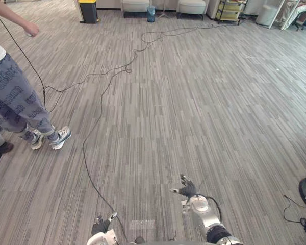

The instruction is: Pick up cushions and gather them together orderly.

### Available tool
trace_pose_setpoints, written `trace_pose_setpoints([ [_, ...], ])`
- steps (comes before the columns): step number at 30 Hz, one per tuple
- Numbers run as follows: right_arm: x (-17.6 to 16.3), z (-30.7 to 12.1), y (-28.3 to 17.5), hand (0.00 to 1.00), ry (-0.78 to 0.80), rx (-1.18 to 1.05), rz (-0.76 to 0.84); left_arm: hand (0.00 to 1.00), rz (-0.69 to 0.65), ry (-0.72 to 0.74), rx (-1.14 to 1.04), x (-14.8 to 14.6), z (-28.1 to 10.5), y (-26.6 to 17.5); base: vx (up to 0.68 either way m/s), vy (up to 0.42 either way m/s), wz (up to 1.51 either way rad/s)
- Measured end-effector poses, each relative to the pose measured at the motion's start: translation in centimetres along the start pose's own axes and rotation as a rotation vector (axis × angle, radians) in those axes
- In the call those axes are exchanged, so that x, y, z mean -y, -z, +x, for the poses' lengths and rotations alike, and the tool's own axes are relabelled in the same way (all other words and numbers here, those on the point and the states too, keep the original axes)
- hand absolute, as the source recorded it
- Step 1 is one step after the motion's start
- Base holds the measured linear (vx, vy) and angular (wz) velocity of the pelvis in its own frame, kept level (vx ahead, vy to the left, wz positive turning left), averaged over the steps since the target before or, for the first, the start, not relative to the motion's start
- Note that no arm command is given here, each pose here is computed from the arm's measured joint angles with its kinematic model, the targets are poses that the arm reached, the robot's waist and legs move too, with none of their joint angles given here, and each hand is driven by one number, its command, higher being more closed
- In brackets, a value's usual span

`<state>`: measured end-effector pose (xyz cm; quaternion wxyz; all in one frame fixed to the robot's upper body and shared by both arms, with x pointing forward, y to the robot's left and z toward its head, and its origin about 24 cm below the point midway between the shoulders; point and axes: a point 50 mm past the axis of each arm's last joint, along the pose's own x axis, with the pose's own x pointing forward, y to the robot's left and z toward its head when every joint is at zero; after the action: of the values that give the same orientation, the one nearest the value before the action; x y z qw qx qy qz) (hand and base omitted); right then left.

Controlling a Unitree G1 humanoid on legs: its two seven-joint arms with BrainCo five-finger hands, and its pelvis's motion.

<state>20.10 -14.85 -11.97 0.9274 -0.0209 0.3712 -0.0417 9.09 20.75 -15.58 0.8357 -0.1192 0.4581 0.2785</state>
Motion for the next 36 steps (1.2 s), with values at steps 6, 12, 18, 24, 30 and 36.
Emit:
trace_pose_setpoints([
  [6,2.8,-0.3,1.8,0.00,0.109,-0.068,0.131,0.00,-0.014,0.016,-0.011,0.1,0.0,0.1,-0.05,-0.002,0.36],
  [12,4.8,-2.2,6.4,0.00,0.245,-0.205,0.378,0.00,-0.009,0.020,-0.026,0.0,0.0,0.4,0.02,0.008,0.44],
  [18,5.2,-2.8,7.5,0.00,0.298,-0.229,0.502,0.00,0.062,0.051,-0.019,0.4,0.0,0.2,0.06,0.019,0.16],
  [24,4.6,-2.9,7.8,0.00,0.319,-0.231,0.628,0.00,0.072,0.053,-0.030,0.5,0.1,0.3,0.00,-0.004,0.09],
  [30,4.3,-3.2,8.3,0.00,0.320,-0.246,0.638,0.00,0.071,0.055,-0.031,0.6,0.0,0.3,-0.05,-0.021,0.00],
  [36,4.6,-3.5,8.7,0.00,0.337,-0.254,0.667,0.00,0.077,0.059,-0.027,0.7,0.0,0.3,0.03,-0.008,-0.04],
])
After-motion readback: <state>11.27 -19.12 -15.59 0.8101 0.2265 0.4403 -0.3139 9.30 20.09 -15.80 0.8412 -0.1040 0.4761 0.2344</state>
